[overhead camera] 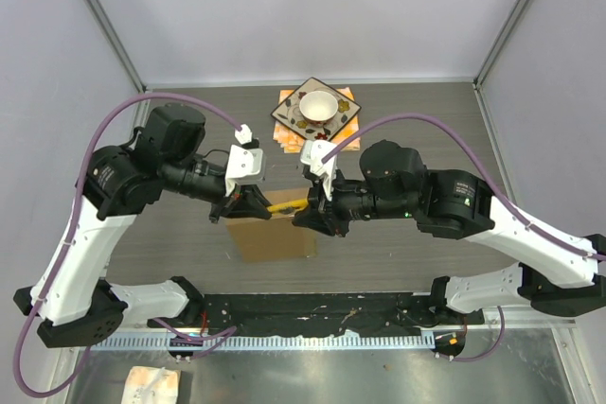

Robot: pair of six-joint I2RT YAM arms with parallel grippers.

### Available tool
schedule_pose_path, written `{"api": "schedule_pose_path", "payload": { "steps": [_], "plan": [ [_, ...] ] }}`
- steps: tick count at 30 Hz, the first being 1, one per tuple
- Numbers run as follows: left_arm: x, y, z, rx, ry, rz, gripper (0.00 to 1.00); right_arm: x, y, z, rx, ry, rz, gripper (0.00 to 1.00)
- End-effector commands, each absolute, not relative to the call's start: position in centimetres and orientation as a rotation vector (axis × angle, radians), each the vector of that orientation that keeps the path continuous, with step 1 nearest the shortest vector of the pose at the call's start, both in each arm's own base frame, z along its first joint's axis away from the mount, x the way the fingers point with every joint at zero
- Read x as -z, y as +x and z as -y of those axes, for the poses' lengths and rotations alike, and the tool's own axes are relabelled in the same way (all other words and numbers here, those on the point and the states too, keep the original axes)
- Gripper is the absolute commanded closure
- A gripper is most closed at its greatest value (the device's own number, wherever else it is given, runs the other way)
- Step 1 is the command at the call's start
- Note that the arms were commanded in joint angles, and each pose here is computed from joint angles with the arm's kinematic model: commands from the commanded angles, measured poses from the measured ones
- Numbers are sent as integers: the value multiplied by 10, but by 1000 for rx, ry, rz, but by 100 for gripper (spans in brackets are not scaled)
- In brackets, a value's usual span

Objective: Unpack the express box
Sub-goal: Adjust the knife.

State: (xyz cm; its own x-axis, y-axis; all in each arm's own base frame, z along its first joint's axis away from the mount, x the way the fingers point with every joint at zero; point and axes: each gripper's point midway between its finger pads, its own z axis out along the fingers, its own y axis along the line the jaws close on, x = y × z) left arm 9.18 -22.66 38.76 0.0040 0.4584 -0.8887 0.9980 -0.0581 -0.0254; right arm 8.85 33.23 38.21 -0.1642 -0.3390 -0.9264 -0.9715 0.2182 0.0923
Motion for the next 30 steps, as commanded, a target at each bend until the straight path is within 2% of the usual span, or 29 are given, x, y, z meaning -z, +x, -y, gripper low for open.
{"api": "schedule_pose_path", "payload": {
  "steps": [1, 2, 4, 9, 13, 19, 22, 27, 30],
  "plan": [
    [-373, 69, 213, 1081, 1641, -1636, 100, -410, 94, -336, -969, -1196, -1557, 99],
    [-372, 69, 214, 1087, 1645, -1631, 100, -415, 98, -338, -962, -1179, -1529, 98],
    [-372, 69, 216, 1100, 1644, -1630, 100, -420, 99, -338, -972, -1157, -1497, 78],
    [-377, 77, 225, 1117, 1586, -1644, 100, -449, 95, -345, -1045, -1110, -1367, 57],
    [-388, 83, 232, 1121, 1549, -1615, 100, -461, 94, -352, -1092, -1078, -1307, 54],
    [-394, 90, 231, 1079, 1511, -1605, 100, -450, 95, -353, -1126, -1034, -1321, 58],
    [-398, 93, 227, 1062, 1459, -1590, 100, -448, 98, -335, -1105, -968, -1310, 52],
    [-410, 100, 230, 1092, 1354, -1569, 100, -462, 105, -301, -1080, -827, -1274, 34],
    [-419, 97, 235, 1165, 1338, -1559, 100, -467, 100, -299, -1110, -824, -1253, 32]
  ]
}}
